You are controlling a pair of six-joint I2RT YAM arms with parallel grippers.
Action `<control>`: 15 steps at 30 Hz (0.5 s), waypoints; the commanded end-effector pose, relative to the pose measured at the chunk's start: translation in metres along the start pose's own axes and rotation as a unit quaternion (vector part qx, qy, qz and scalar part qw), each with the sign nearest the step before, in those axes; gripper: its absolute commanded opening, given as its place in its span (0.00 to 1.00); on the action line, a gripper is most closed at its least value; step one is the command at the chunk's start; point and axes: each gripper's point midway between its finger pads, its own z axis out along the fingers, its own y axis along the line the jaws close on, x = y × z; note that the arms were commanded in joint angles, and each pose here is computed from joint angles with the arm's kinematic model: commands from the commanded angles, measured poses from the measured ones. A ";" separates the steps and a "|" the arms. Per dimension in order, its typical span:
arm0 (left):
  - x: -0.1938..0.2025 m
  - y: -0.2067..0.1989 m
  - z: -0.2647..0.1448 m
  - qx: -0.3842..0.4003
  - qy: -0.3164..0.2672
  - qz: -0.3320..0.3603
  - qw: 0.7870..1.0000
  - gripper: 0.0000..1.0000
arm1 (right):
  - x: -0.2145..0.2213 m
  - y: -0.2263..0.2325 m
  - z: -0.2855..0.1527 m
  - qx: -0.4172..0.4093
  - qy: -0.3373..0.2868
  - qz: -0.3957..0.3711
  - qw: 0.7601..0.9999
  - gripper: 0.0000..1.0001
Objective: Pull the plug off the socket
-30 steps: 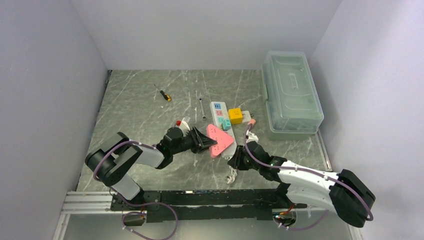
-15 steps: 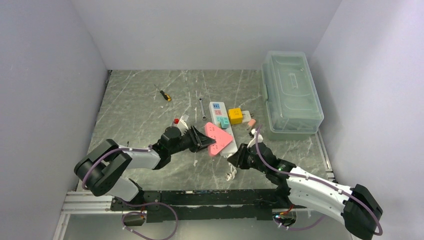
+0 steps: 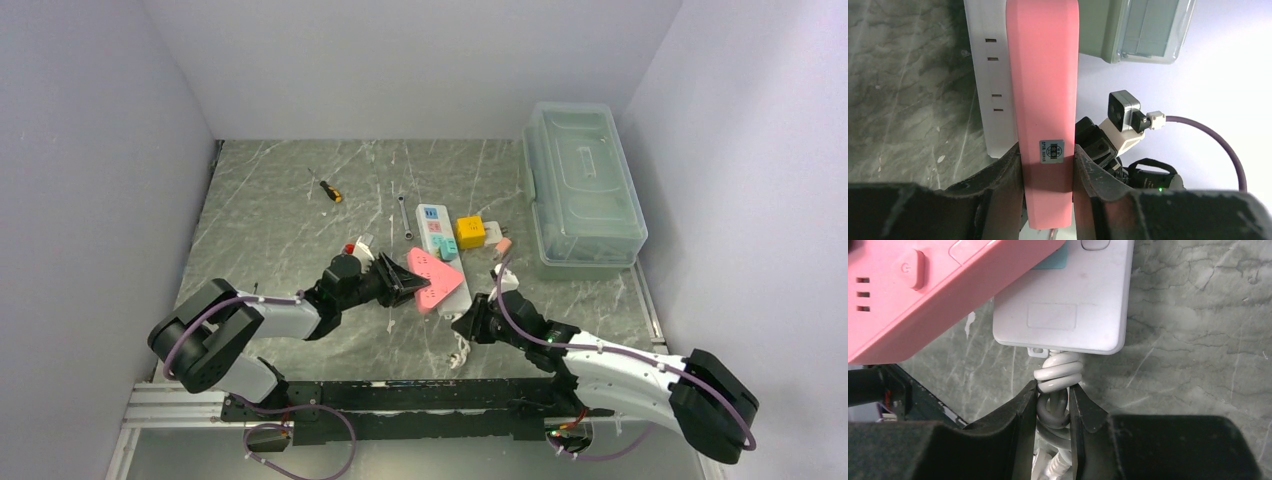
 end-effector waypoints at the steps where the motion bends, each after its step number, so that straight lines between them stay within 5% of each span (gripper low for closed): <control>1: -0.005 -0.051 -0.005 0.088 -0.013 -0.014 0.996 0.00 | -0.012 0.001 0.006 0.013 -0.031 -0.021 0.999 0.00; 10: -0.005 -0.033 -0.007 0.048 -0.018 0.031 0.998 0.00 | -0.027 0.025 -0.001 -0.020 -0.050 -0.012 0.999 0.00; 15: -0.003 -0.063 -0.011 0.093 -0.011 0.065 0.993 0.00 | -0.029 0.032 -0.004 -0.034 -0.049 -0.022 0.998 0.00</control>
